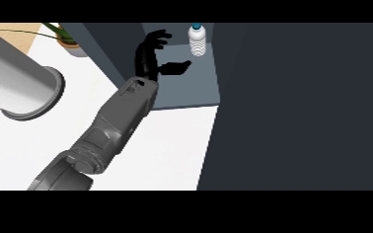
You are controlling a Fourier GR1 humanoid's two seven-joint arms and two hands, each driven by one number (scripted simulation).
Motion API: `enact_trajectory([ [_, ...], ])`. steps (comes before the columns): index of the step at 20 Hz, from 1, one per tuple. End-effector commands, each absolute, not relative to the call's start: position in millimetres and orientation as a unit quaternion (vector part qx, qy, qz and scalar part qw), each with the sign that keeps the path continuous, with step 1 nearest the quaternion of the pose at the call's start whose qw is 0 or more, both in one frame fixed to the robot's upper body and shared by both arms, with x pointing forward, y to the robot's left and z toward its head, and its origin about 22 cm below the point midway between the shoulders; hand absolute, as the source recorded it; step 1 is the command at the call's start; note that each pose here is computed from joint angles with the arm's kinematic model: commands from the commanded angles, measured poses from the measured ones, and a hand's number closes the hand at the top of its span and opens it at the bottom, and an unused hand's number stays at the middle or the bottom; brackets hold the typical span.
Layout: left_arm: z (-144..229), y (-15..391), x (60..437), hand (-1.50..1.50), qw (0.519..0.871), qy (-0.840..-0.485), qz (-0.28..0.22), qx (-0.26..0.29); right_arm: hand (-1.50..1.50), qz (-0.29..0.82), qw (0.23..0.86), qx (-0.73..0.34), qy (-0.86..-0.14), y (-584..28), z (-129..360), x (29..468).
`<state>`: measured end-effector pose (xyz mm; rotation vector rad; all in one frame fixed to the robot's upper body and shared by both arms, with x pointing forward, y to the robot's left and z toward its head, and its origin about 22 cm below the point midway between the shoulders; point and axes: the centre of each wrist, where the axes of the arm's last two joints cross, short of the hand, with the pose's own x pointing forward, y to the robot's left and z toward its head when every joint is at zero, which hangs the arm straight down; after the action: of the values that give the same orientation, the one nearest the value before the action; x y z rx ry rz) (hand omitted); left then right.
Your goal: Pick up the bottled water, place it into the cabinet and close the cabinet
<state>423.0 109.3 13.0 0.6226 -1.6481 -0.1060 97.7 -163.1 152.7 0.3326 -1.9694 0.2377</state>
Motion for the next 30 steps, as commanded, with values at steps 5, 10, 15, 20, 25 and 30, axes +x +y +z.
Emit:
enact_trajectory([
  [5,2.3,122.4,419.7,-1.50,0.630,-0.705,-0.059,0.321,-1.50,0.101,0.527,0.152,-0.830,-162.2,165.7,80.6],
  [10,1.1,123.4,419.1,-1.50,0.623,-0.711,-0.051,0.323,-1.50,0.102,0.531,0.151,-0.828,-169.2,166.9,79.8],
  [15,9.0,107.4,419.9,-1.50,0.612,-0.748,-0.060,0.250,-1.50,0.103,0.522,0.153,-0.832,-172.7,172.8,89.2],
  [20,27.9,101.6,425.6,1.50,0.587,-0.802,-0.007,0.114,-1.50,0.105,0.526,0.156,-0.829,-162.8,160.6,88.5],
  [25,17.6,107.4,419.9,1.50,0.563,-0.825,0.002,0.047,-1.50,0.093,0.525,0.143,-0.834,-164.9,157.8,95.5],
  [30,31.4,100.1,421.2,1.50,0.567,-0.823,0.013,-0.043,-1.50,0.091,0.530,0.141,-0.831,-166.5,161.3,93.0],
])
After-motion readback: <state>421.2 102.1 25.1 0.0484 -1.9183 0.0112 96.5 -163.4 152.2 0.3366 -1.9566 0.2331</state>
